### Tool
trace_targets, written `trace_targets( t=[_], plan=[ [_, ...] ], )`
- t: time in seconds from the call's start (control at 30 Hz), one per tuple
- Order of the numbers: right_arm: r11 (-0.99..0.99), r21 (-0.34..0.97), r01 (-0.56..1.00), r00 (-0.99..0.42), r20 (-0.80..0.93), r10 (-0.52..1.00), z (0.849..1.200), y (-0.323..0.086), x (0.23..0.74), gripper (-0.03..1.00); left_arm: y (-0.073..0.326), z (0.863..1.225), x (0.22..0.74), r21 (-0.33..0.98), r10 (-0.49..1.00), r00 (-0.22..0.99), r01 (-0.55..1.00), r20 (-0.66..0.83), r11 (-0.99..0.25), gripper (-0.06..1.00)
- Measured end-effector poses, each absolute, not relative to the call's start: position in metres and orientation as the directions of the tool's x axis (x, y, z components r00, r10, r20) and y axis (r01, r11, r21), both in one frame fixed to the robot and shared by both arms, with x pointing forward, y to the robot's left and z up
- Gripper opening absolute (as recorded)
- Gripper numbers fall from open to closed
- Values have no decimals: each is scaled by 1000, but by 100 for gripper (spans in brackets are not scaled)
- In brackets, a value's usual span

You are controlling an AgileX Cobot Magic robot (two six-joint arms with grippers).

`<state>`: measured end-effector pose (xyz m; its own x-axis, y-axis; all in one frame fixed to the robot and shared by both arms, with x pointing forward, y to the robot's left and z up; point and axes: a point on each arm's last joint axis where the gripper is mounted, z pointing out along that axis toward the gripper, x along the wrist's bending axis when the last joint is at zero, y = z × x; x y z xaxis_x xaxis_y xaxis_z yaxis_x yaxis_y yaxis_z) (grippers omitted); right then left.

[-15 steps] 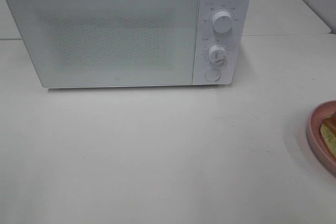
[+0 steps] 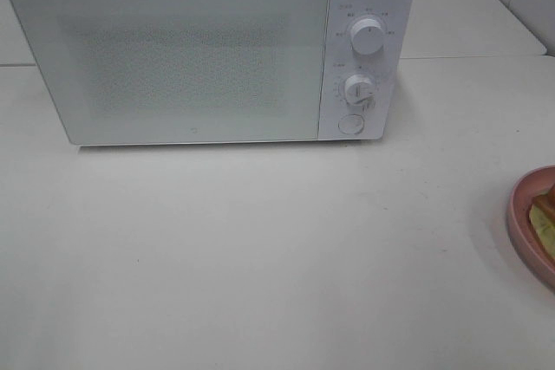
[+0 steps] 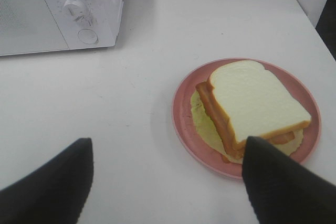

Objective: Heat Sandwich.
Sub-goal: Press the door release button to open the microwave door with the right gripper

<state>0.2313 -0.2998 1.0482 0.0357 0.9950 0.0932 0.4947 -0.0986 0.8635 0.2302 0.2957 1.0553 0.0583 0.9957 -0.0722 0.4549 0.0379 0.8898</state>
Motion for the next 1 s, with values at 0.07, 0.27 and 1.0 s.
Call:
trace_targets(
  t=[0.07, 0.27, 1.0],
  plan=[
    [-99, 863, 495, 36, 93, 995, 1048, -300, 231, 76, 296, 1055, 230, 890, 996, 58, 455, -72, 38, 99],
    [-99, 876, 472, 33, 95, 995, 1052, -300, 231, 77, 296, 1055, 230, 890, 996, 58, 455, -72, 38, 99],
    [-94, 879, 467, 29, 90, 995, 1078, -297, 307, 77, 296, 1055, 230, 890, 996, 58, 455, -72, 38, 99]
  ],
)
